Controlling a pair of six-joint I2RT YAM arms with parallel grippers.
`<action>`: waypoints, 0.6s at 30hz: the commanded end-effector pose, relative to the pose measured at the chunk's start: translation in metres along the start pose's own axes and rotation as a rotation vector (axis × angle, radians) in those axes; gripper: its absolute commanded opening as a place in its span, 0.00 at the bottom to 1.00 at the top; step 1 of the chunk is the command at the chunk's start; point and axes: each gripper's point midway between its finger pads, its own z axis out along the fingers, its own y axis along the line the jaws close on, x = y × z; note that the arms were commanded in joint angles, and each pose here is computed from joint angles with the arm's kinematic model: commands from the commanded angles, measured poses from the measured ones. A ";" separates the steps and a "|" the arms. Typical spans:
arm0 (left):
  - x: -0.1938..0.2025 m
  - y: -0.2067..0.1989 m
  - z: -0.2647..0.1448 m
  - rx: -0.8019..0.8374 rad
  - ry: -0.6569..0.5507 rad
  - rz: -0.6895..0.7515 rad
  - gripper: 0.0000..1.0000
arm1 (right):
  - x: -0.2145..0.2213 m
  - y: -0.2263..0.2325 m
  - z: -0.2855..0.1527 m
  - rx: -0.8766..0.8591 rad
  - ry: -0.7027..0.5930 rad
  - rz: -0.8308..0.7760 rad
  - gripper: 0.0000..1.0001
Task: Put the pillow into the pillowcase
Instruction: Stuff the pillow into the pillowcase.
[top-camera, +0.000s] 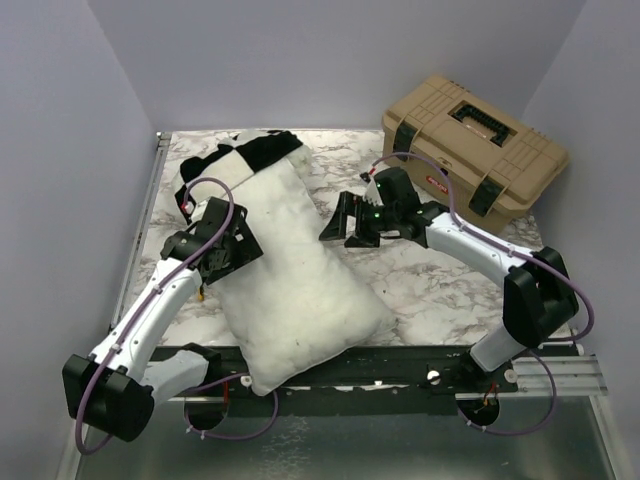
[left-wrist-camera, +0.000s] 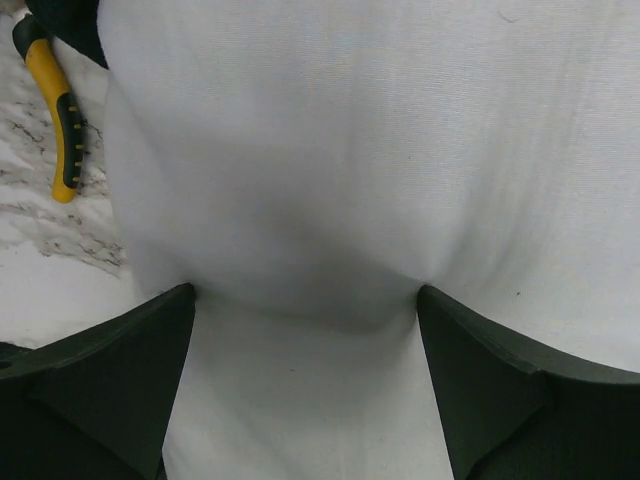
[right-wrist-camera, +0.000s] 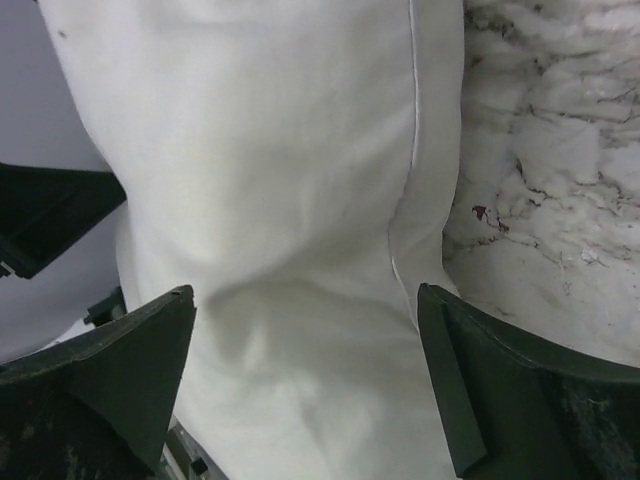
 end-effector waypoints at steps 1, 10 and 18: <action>-0.004 -0.005 0.030 0.011 -0.049 -0.036 0.85 | 0.038 -0.002 0.011 -0.083 0.160 0.011 0.96; -0.058 -0.145 0.069 0.274 -0.110 0.188 0.39 | 0.044 0.010 0.001 -0.165 0.181 0.022 0.79; -0.078 -0.248 0.079 0.412 -0.144 0.399 0.26 | 0.049 0.036 0.001 -0.306 0.144 0.079 0.67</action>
